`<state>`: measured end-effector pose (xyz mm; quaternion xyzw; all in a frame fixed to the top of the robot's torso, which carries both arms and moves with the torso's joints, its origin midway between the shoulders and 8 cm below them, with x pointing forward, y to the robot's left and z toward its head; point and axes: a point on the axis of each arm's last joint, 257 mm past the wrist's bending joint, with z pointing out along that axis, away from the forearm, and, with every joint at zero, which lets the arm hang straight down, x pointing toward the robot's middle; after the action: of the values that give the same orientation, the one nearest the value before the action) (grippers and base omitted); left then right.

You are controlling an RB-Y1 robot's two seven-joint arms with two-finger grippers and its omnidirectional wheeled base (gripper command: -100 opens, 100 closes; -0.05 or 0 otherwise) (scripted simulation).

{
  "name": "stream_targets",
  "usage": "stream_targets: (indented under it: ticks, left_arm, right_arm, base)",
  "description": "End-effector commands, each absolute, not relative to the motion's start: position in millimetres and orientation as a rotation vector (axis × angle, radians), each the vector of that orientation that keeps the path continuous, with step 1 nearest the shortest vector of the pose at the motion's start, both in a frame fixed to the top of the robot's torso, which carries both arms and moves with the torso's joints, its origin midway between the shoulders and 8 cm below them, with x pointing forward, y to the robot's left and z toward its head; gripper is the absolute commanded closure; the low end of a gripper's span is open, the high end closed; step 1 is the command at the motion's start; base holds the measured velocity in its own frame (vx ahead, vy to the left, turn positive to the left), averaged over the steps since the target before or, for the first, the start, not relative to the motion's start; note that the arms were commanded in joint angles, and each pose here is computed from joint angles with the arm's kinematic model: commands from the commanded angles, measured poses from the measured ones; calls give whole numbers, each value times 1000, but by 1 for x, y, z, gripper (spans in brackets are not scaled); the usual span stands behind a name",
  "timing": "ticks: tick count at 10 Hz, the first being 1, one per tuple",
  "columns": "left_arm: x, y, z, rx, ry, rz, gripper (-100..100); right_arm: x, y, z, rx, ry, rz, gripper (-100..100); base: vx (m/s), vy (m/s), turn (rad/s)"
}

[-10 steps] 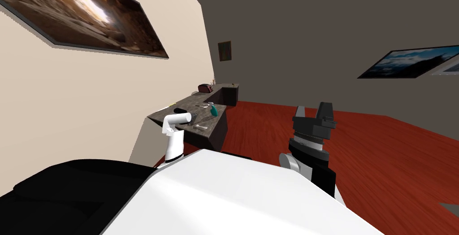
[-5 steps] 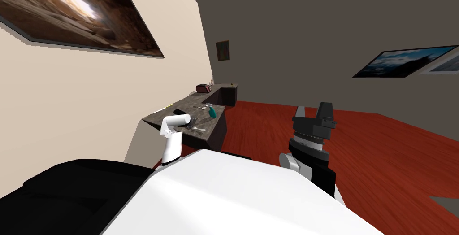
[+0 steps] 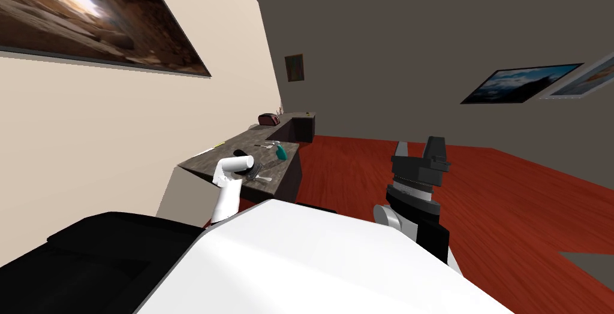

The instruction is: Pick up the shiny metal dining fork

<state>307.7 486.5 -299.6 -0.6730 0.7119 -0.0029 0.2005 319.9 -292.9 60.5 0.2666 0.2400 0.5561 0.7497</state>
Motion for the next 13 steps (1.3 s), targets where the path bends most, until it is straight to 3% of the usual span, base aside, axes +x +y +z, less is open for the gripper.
stream_targets:
  ticks: [1, 6, 7, 8, 12, 13]
  left_arm:
    - [285, 481, -313, -1927, 2048, 32, -100]
    - [262, 477, -325, -1974, 2107, 74, -100]
    - [260, 477, -325, -1978, 2111, 77, 0]
    - [263, 478, -332, -1980, 2109, 76, -100]
    - [266, 479, -342, -1983, 2107, 77, -100]
    - [266, 479, -342, -1982, 2105, 76, 100]
  right_arm:
    - [320, -293, 61, 583, 524, 1215, 0]
    - [320, -293, 61, 583, 524, 1215, 0]
    - [320, -293, 61, 583, 524, 1215, 0]
    - [320, -293, 61, 583, 524, 1215, 0]
    - [320, -293, 61, 583, 524, 1216, 0]
    - [320, -293, 61, 583, 524, 1215, 0]
  base:
    - [61, 20, -98]
    - [35, 14, -40]
    - [0, 0, 0]
    - [-6, 6, -12]
    - [-13, 11, -11]
    - [0, 0, 0]
